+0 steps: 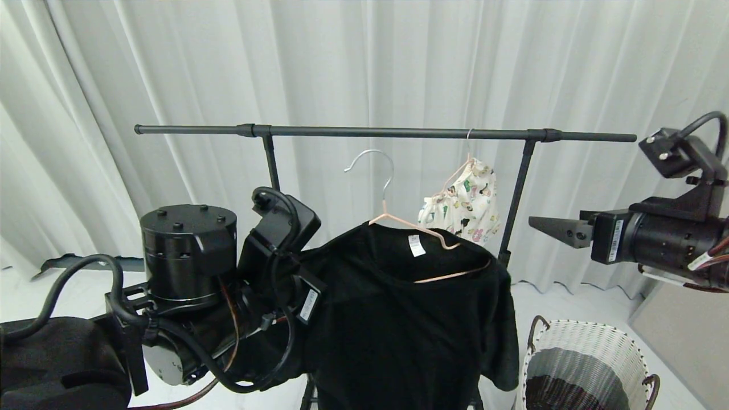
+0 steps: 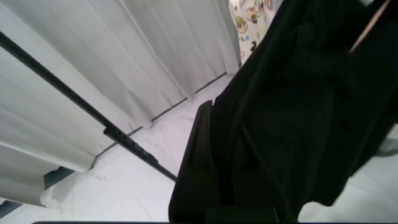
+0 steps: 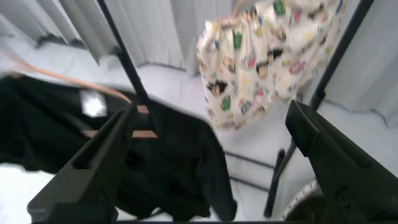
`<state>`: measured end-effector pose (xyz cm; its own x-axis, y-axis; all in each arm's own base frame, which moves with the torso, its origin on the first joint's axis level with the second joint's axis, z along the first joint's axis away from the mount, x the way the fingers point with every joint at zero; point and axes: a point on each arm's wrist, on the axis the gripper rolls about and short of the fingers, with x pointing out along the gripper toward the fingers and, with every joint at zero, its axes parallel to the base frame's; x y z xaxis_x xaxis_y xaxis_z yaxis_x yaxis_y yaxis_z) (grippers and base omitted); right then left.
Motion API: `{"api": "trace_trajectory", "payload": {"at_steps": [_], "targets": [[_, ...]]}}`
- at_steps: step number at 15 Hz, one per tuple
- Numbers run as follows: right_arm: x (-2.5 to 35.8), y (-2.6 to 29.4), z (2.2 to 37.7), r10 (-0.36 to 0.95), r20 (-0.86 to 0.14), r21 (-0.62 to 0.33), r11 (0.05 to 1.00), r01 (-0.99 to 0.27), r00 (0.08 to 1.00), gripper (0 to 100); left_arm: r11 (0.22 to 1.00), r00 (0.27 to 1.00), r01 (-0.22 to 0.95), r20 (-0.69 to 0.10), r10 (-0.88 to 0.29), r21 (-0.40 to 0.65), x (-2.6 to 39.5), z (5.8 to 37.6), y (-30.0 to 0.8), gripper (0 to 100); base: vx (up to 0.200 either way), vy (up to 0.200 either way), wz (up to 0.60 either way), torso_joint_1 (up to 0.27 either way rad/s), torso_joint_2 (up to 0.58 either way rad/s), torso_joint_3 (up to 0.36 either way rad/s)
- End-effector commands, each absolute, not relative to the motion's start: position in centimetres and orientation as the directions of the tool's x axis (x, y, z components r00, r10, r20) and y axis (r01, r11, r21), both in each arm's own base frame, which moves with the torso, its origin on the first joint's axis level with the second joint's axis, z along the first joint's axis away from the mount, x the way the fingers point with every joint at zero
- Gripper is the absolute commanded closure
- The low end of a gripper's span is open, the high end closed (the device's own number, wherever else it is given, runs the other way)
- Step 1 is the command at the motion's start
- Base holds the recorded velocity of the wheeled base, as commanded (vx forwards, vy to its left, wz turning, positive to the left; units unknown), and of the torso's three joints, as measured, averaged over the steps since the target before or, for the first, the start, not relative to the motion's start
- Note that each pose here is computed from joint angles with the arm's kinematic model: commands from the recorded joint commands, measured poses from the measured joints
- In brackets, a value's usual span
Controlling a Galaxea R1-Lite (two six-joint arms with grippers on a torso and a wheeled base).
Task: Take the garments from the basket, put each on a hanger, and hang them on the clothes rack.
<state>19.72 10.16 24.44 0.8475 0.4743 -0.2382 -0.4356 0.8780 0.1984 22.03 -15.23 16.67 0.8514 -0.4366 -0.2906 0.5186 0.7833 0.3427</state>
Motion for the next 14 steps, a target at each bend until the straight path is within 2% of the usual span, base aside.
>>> {"api": "trace_trajectory", "payload": {"at_steps": [1,3,5,9,11,14], "targets": [[18.8,9.7,26.0,0.483,-0.178,0.199,0.871,-0.449,0.857,0,0.773,0.840,0.536,-0.302,-0.450,0.340,22.1,16.3,-15.8,100,0.000,0.000,0.00,0.000,0.00,0.000],[18.8,9.7,26.0,0.489,-0.181,0.184,0.869,-0.459,0.853,0,0.756,0.825,0.562,-0.297,-0.481,0.335,21.7,16.5,-16.3,100,0.000,0.000,0.00,0.000,0.00,0.000],[18.5,9.8,25.8,0.553,-0.201,0.130,0.833,-0.537,0.809,0,0.733,0.800,0.599,-0.291,-0.525,0.322,20.9,16.6,-17.1,100,0.000,0.000,0.00,0.000,0.00,0.000],[16.5,9.5,25.1,0.735,-0.321,-0.018,0.626,-0.780,0.597,0,0.656,0.726,0.687,-0.273,-0.631,0.313,18.6,16.9,-19.6,100,0.000,0.000,0.00,0.000,0.00,0.000],[16.0,9.4,24.2,0.765,-0.393,-0.068,0.529,-0.846,0.510,0,0.619,0.690,0.720,-0.225,-0.688,0.313,17.4,17.3,-20.9,100,0.000,0.000,0.00,0.000,0.00,0.000],[15.4,10.0,23.4,0.780,-0.458,-0.102,0.431,-0.897,0.426,0,0.575,0.649,0.753,-0.215,-0.730,0.319,16.0,17.5,-21.9,100,0.000,0.000,0.00,0.000,0.00,0.000]]}}
